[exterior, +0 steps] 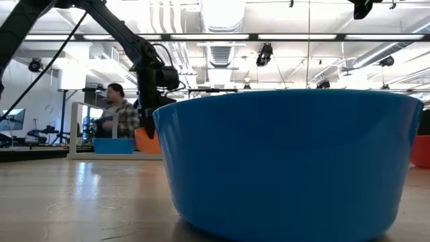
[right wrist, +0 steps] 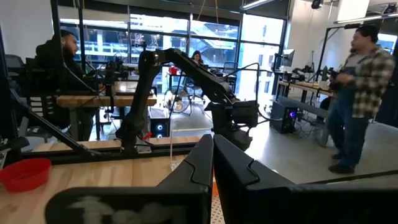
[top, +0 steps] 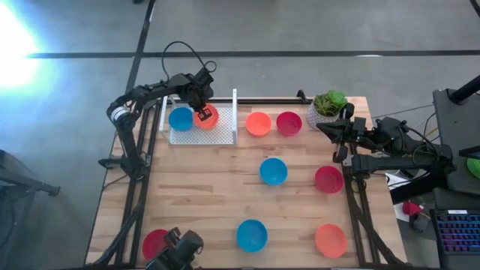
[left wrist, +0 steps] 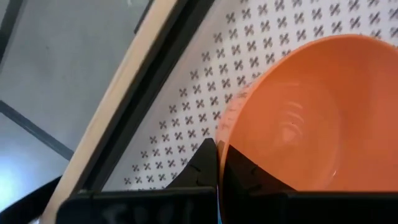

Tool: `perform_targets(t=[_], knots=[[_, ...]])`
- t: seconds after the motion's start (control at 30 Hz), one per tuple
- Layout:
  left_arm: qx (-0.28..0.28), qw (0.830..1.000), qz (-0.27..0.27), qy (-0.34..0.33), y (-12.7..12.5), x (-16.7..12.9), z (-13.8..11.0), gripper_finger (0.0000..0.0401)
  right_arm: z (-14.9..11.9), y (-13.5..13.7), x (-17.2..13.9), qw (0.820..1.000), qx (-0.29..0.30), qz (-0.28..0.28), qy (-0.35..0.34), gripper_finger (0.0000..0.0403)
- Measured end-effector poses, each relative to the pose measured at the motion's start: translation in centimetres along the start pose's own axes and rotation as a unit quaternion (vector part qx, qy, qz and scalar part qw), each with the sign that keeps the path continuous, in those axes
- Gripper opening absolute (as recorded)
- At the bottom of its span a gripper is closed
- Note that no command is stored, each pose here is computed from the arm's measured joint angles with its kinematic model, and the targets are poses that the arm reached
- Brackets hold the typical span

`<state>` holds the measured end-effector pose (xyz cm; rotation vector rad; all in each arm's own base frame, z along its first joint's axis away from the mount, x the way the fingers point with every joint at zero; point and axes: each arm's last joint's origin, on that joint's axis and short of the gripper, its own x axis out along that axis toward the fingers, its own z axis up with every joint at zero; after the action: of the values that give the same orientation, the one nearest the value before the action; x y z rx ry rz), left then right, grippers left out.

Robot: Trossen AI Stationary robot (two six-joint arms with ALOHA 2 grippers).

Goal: Pick & Place Mini bowls
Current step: Put the left orange bowl on the shelf

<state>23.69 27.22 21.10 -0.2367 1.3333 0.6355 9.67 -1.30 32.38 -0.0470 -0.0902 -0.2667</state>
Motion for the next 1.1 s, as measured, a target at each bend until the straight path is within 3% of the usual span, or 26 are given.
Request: perform_targets(t=[0.27, 0.6, 1.1], knots=[[-0.004, 0.999, -0.029, -0.041, 0.0, 0.0, 0.6, 0.0, 0.0, 0.0, 0.0, 1.0, 0.0, 0.0, 0.0, 0.0008], [-0.01, 0.999, -0.035, -0.012, 0.3, 1.4, -0.9, 0.0, 0.1, 0.0, 0.0, 1.0, 0.001, 0.0, -0.004, 0.0008], [0.004, 1.0, -0.023, -0.019, 0.4, 1.4, -0.7, 0.0016, 0.1, 0.0, 0.0, 1.0, 0.001, 0.0, -0.004, 0.0008]])
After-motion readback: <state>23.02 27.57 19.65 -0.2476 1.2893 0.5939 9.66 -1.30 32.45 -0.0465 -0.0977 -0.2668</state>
